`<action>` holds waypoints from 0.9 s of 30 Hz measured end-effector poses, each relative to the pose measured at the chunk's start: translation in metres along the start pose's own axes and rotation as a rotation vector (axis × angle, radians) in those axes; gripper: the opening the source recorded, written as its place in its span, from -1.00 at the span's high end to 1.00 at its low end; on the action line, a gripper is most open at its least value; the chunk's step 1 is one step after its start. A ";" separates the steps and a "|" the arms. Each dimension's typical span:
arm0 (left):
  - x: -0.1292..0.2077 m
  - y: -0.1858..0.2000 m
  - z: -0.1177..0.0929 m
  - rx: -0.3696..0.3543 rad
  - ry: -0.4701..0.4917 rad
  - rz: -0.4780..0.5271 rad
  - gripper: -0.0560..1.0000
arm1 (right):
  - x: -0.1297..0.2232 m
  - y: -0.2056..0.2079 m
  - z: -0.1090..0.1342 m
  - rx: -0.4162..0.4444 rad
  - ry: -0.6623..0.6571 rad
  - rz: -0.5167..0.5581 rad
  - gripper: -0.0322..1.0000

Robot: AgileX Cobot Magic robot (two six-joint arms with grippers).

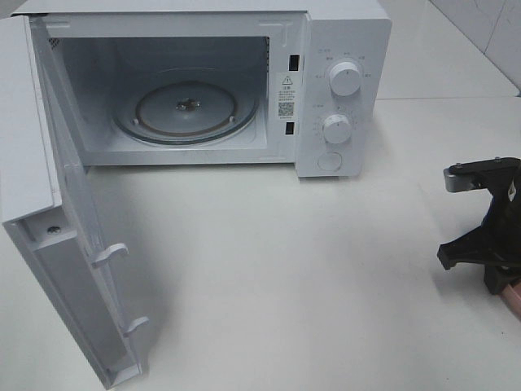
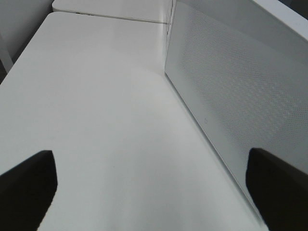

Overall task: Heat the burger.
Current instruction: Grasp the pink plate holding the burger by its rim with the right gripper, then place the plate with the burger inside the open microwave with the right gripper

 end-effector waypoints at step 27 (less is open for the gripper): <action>0.000 0.000 0.000 0.000 0.000 0.000 -0.98 | 0.008 0.023 -0.001 0.254 0.064 0.026 0.91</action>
Point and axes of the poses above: a point on each arm's last joint axis where the gripper is mounted, y pointing back along that axis away from the gripper, z along the wrist's bending axis when the last joint is at zero, x = y × z, the point moved 9 cm from there along -y, pointing out along that axis toward the gripper, and after that the axes turned 3 degrees about y, right-handed, at the moved point
